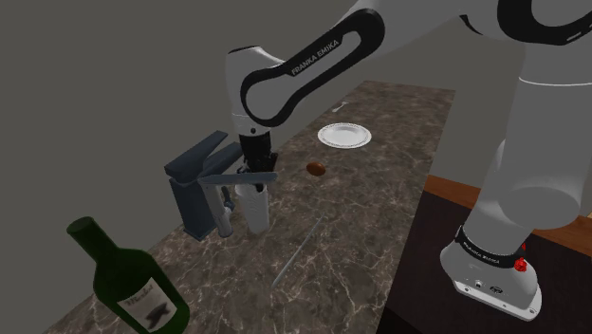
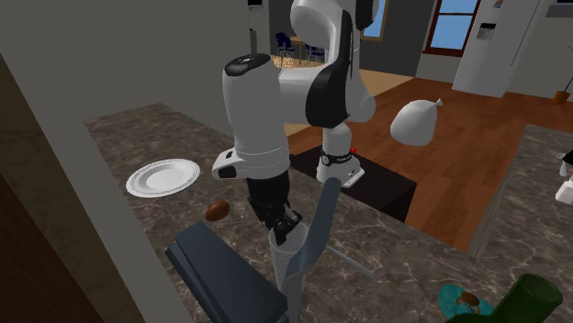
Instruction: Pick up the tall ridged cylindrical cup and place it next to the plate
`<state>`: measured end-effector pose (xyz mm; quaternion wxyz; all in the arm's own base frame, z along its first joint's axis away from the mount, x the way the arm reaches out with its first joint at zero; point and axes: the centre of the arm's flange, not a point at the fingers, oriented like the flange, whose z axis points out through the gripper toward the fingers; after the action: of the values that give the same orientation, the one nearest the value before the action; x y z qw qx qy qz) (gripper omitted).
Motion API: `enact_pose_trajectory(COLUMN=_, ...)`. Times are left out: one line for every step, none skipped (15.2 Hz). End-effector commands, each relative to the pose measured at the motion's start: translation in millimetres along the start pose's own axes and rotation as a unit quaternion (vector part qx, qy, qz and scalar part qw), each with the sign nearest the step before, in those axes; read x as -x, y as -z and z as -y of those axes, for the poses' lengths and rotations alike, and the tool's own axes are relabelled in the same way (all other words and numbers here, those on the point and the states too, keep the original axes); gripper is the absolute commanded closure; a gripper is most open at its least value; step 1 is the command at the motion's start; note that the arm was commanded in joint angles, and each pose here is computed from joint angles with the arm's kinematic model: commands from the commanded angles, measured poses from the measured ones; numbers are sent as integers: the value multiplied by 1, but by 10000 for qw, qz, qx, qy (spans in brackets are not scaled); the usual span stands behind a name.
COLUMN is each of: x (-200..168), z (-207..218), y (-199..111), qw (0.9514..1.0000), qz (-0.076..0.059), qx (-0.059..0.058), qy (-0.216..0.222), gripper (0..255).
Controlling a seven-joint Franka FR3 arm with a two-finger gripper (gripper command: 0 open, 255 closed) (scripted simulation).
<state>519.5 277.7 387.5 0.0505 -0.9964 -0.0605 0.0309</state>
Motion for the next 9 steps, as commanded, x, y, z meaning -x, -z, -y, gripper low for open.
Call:
enact_pose_trajectory(x=1, z=1, y=11, qw=10000, qz=0, qx=-1, qy=0, gripper=255)
enact_pose_trajectory(x=1, z=1, y=16, qw=10000, qz=0, qx=-1, qy=0, gripper=255)
enact_pose_trajectory(x=2, z=2, y=22, qw=10000, qz=0, qx=-1, qy=0, gripper=255)
enact_pose_trajectory(x=2, z=2, y=27, qw=10000, qz=0, qx=-1, qy=0, gripper=255)
enact_pose_trajectory(x=2, z=3, y=32, qw=10000, qz=0, qx=-1, qy=0, gripper=255)
enact_pose_trajectory(x=2, z=4, y=37, qw=10000, qz=0, qx=-1, qy=0, gripper=255)
enact_pose_trajectory(x=3, z=4, y=43, qw=10000, qz=0, qx=-1, qy=0, gripper=255)
enact_pose_trajectory(x=3, z=5, y=48, qw=10000, qz=0, qx=-1, qy=0, gripper=255)
enact_pose_trajectory(x=3, z=5, y=53, qw=10000, qz=0, qx=-1, qy=0, gripper=255)
